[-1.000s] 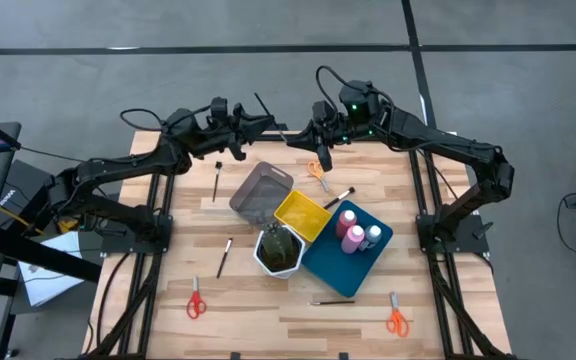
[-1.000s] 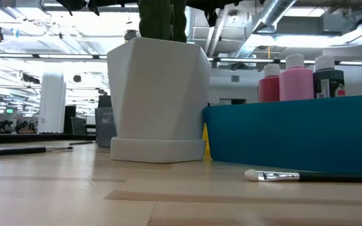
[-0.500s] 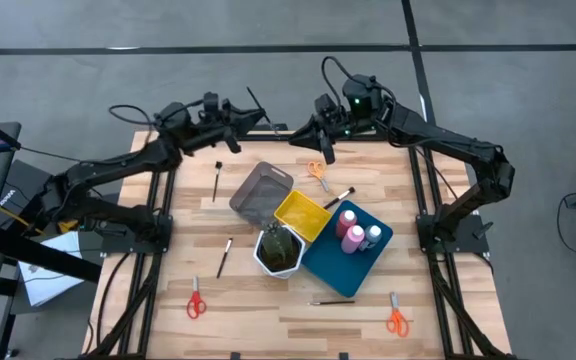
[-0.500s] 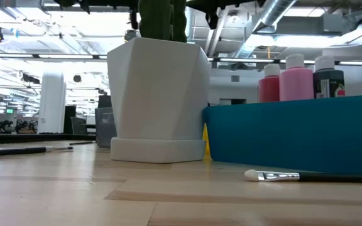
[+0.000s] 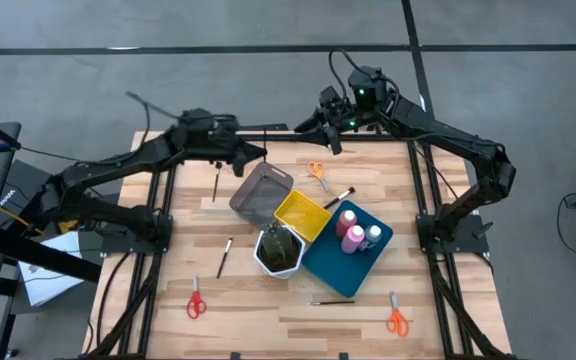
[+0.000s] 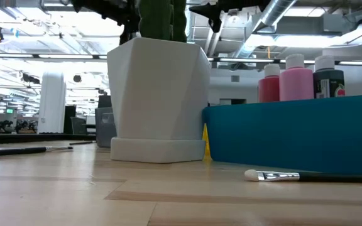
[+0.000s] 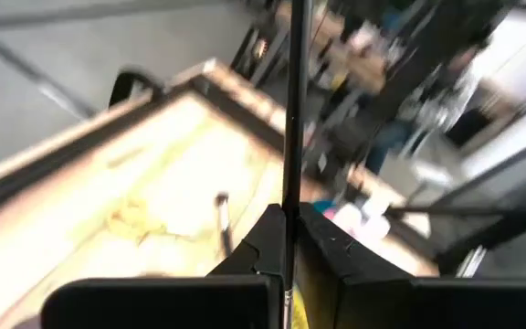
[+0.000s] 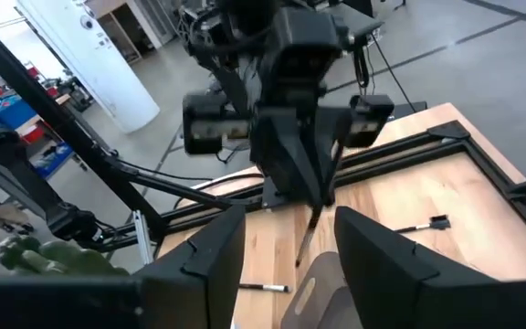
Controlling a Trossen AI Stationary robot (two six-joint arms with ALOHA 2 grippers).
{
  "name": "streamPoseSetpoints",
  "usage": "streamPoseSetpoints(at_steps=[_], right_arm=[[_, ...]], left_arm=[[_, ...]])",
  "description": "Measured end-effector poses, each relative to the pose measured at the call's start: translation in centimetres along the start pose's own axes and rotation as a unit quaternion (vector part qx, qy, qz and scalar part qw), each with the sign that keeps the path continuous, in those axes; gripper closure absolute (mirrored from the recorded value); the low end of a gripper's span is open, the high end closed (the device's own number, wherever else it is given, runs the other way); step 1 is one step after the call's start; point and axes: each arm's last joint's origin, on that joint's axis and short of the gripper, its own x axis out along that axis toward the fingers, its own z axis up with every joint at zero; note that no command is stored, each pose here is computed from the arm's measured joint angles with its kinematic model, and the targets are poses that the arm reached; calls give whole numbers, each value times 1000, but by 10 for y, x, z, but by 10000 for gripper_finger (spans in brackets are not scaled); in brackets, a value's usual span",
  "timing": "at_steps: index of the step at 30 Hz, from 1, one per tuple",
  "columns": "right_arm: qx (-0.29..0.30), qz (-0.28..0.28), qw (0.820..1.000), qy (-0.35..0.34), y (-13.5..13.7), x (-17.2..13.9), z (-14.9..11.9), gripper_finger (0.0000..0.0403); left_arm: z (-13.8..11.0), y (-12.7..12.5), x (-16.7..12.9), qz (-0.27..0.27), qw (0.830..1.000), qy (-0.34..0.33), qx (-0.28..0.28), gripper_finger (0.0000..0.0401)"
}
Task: Pick & Place Paint Supplies
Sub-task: Put the makeup brush into the black bin
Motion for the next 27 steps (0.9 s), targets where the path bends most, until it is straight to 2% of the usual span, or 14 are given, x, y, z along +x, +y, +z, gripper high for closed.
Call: streamPoseSetpoints(at_steps=[4,10,16,23,27], right_arm=[[-13,2,1000,-16,7,-9,6,242],[-23,0,999,-35,19,-28,14,252],[-40,-5,997,-67,36,-53,23,260],[-52,-11,994,-93,48,-73,30,268],[-50,-13,994,-98,51,-78,31,270]], left_arm=[[8,0,24,23,995,94,22,398],[22,14,54,69,970,235,13,398],[-5,36,80,102,929,355,-25,398],[-27,51,107,115,912,390,-49,398],[-39,60,116,127,897,419,-63,398]])
